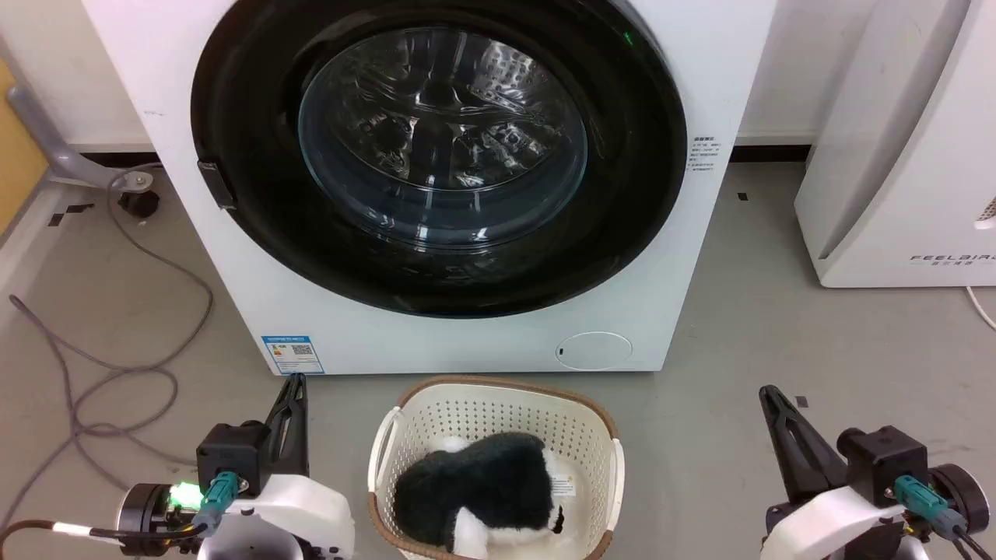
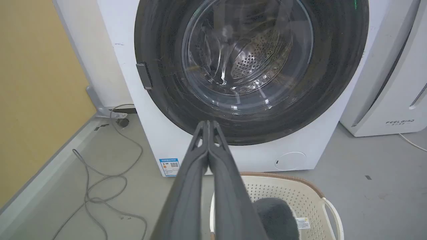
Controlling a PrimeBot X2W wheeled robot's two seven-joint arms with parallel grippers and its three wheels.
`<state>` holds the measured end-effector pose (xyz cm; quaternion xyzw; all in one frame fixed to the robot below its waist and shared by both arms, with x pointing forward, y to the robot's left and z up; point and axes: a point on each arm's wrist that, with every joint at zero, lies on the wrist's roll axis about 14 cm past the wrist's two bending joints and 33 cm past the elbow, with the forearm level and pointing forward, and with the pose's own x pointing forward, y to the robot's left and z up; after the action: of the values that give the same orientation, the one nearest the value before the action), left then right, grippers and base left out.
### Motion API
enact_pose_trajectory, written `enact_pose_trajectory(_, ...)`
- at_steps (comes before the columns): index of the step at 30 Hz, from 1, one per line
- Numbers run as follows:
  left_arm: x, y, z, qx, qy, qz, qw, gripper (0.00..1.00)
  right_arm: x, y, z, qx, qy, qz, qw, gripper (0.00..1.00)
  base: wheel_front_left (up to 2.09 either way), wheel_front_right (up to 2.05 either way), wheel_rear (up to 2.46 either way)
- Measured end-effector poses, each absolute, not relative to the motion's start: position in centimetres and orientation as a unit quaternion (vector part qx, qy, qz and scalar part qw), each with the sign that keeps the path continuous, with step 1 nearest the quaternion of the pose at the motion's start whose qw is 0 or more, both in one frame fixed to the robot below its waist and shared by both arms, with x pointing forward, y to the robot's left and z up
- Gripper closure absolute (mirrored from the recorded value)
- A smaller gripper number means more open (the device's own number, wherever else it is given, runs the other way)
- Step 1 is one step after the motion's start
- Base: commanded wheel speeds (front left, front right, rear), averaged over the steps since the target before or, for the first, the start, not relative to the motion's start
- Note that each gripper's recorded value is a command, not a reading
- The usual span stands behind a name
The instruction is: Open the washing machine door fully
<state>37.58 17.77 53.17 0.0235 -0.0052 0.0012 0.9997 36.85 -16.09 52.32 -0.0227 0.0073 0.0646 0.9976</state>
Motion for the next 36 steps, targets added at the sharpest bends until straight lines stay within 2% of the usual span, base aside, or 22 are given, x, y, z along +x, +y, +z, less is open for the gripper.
enact_pose_trajectory(17, 37.57, 17.77, 53.17, 0.023, -0.005, 0.001, 1.000, 1.00, 36.85, -16.09, 52.32, -0.023, 0.007, 0.065, 0.998, 1.00, 0.00, 0.00, 0.00)
enact_pose_trajectory(18, 37.58, 17.77, 53.14, 0.023, -0.005, 0.002, 1.000, 0.00, 36.82, -16.18, 52.18, -0.022, 0.009, 0.063, 0.998, 0.00, 0.00, 0.00, 0.00)
enact_pose_trajectory(36, 37.60, 17.61, 53.29, 0.019, -0.015, 0.006, 1.000, 0.00, 36.87, -16.44, 52.74, 0.026, -0.007, 0.059, 0.998, 0.00, 0.00, 0.00, 0.00)
